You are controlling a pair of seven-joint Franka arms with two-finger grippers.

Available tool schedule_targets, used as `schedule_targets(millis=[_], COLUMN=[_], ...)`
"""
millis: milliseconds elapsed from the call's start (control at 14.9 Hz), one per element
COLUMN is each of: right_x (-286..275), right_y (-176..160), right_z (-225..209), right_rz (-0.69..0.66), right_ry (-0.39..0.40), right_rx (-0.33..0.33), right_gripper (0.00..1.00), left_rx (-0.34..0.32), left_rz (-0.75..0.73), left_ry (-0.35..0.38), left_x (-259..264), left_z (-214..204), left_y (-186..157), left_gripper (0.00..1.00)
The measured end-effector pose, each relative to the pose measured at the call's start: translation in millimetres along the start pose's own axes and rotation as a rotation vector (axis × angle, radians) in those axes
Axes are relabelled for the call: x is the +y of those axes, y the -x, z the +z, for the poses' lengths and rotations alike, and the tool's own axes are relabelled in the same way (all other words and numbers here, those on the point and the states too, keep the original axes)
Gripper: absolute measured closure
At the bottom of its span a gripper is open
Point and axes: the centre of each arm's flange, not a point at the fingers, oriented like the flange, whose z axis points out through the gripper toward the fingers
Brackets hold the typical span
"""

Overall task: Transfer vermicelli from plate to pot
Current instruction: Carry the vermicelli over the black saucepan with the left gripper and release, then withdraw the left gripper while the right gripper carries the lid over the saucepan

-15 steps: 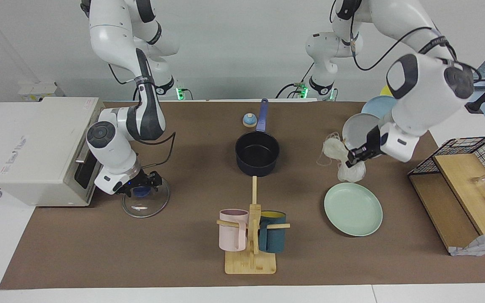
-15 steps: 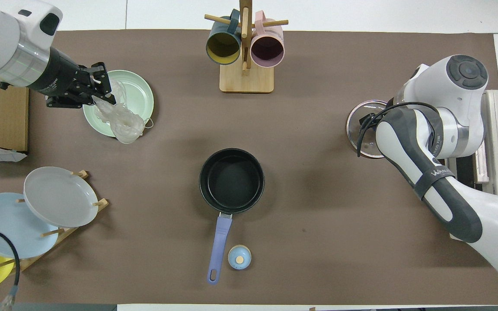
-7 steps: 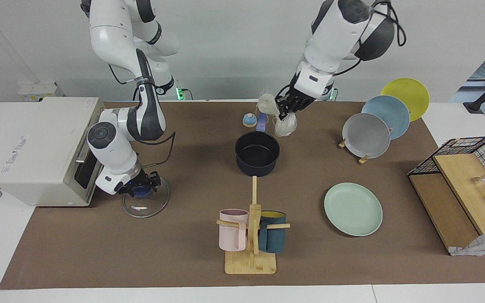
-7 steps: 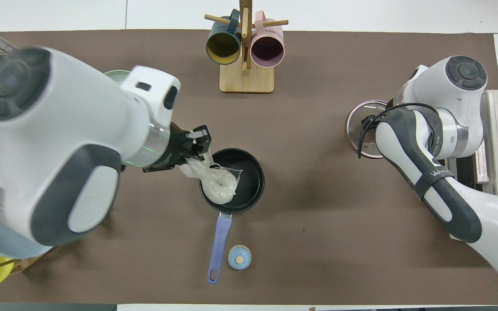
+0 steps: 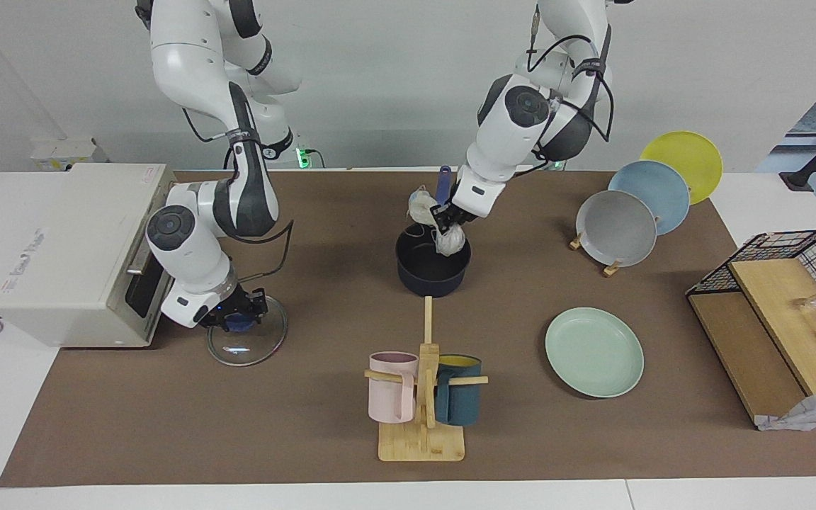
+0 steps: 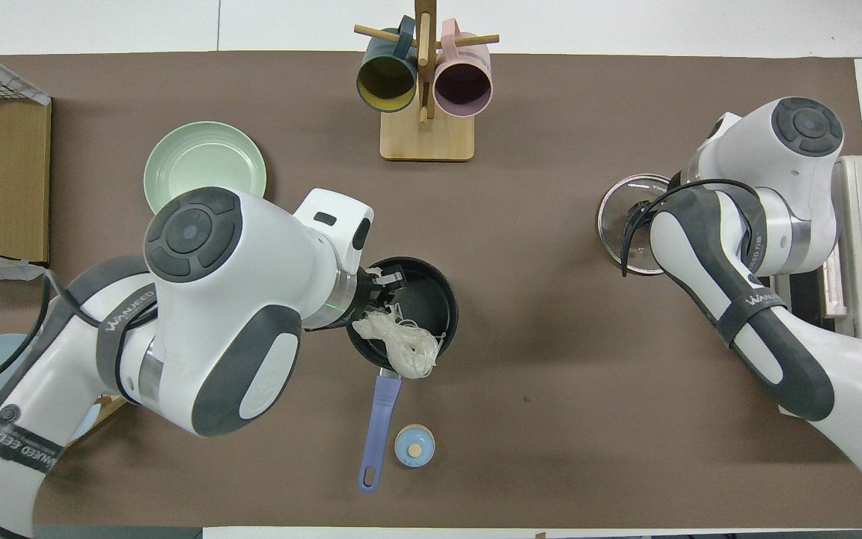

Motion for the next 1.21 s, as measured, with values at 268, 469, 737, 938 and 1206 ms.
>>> schedule_targets(millis=[268,469,737,938,1206], right_x=[-4,-31,-85,-142,-243], right_y=[-4,-17,-30,-35,-26], right_z=[-11,-40,-79,-108,-121], right_rz=[-0.008,-0.028,-0.01,0.029,0.108], right_ry=[-0.004,-0.006,-0.003,0.004,0.018], right_rx=[-0.015,-0.029,-0.045,-0.044,-0.049], right_gripper=[0.34,0.34,0.34,0.34,0.34], left_rx=[-0.005,-0.002,-0.018,-0.04,0.023], left_rz=[0.011,0.012,0.039,0.08,0.198], left_ry=[-0.012,-0.015,-0.031,-0.066,-0.093], left_x=[-6,-12,-8,-10,-84], left_z=[37,52,41,-37,-174], left_y=[-10,-12,-6,-13,-77], left_gripper=[0.82,0.82,0.43,0.1,0.0])
